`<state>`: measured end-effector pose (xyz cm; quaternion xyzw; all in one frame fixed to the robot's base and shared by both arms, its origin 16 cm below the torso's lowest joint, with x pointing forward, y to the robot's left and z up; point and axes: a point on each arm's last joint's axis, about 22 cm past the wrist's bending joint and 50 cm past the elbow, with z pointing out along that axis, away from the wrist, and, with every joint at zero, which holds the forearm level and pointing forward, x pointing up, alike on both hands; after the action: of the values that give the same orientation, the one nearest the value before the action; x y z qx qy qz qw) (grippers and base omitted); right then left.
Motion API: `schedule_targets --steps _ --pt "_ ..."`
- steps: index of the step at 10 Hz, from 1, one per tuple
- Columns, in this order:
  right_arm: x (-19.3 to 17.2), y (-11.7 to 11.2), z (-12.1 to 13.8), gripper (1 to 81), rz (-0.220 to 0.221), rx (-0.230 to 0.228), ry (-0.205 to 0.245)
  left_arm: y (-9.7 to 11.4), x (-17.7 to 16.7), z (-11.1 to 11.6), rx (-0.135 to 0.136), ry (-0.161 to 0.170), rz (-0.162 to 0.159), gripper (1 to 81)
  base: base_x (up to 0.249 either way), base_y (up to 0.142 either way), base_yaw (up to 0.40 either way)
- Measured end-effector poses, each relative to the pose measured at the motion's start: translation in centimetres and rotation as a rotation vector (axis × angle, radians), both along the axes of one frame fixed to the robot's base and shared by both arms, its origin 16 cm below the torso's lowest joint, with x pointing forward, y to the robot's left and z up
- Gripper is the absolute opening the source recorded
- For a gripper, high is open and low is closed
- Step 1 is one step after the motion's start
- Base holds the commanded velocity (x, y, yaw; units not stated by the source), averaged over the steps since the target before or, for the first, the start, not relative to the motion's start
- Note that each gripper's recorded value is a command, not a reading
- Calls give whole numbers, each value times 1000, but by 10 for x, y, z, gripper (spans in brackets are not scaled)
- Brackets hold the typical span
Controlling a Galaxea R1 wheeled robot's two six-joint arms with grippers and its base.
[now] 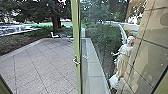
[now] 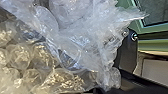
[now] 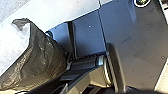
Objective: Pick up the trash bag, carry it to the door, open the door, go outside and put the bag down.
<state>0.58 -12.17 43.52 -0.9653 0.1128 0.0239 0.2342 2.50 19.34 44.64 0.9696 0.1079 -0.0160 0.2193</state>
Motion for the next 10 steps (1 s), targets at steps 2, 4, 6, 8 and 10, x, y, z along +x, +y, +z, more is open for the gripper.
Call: schedule_targets --steps 2,4,6,8,10 --pt "0 1 0 811 0 2 -1 0 1 0 0 -2 0 10 70 0 0" --pt "5 -1 0 811 0 -1 -4 -1 6 0 0 -7 1 10 70 0 0" --pt "-5 -1 0 811 0 0 5 -2 -4 0 -3 5 -1 10 70 0 0" --pt "7 1 0 811 0 3 -6 1 9 0 2 -9 1 10 70 0 0" --pt "-1 2 0 811 0 4 0 2 -1 0 4 0 1 10 70 0 0"
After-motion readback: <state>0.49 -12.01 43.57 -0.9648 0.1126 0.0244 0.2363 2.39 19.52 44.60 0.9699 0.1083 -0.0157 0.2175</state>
